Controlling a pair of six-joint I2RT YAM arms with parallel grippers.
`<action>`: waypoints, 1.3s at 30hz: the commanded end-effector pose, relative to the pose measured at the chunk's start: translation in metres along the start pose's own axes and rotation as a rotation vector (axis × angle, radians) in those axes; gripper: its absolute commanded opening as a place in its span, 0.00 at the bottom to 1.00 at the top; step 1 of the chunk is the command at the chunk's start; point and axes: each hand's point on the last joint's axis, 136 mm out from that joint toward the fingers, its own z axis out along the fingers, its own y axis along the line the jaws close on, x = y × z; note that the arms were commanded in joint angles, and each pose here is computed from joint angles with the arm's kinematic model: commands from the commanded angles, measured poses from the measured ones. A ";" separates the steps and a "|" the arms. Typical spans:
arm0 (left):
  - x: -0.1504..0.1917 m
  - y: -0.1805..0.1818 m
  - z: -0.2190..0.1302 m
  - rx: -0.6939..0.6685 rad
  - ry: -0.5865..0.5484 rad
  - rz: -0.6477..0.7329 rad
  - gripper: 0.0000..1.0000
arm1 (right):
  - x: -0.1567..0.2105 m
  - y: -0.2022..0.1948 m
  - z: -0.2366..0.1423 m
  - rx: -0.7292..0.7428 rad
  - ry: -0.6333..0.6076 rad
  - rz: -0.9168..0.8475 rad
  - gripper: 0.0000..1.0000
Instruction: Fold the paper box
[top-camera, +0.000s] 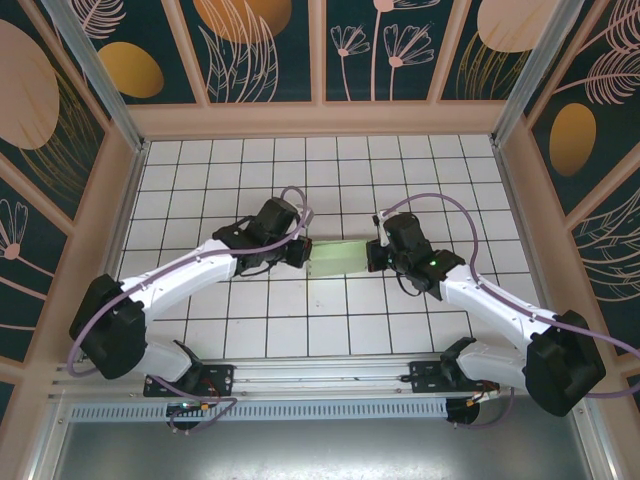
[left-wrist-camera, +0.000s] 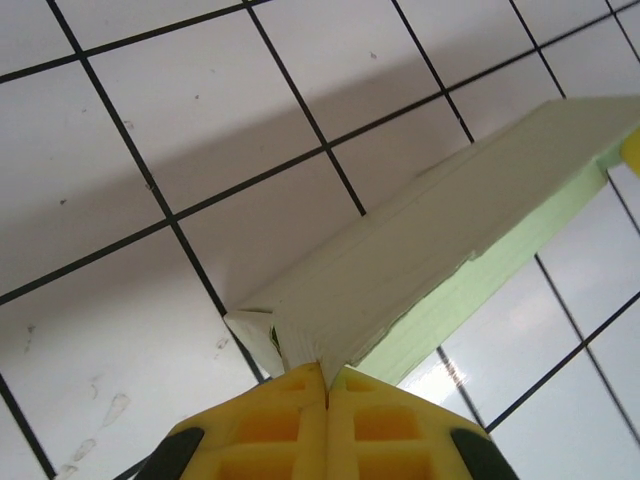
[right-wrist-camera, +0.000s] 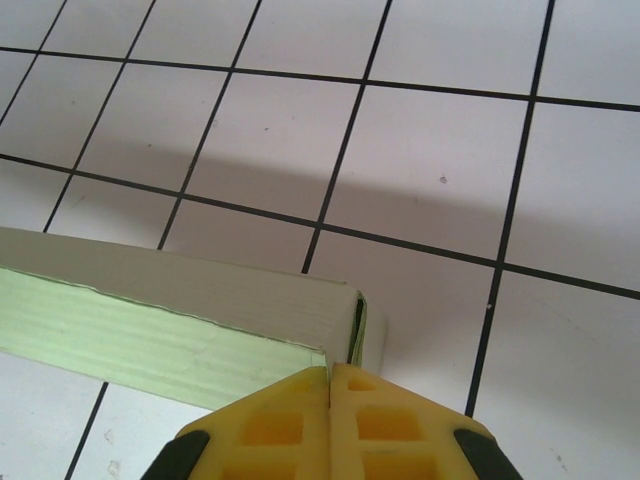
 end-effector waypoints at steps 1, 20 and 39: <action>-0.010 -0.018 0.003 0.072 0.004 -0.115 0.00 | 0.003 0.008 -0.001 -0.017 0.029 0.004 0.00; -0.004 -0.005 0.015 0.035 -0.024 -0.155 0.00 | 0.013 0.007 0.003 -0.020 0.029 0.008 0.00; 0.035 0.016 0.038 -0.063 0.002 -0.105 0.04 | -0.004 0.018 -0.024 -0.056 -0.174 -0.024 0.44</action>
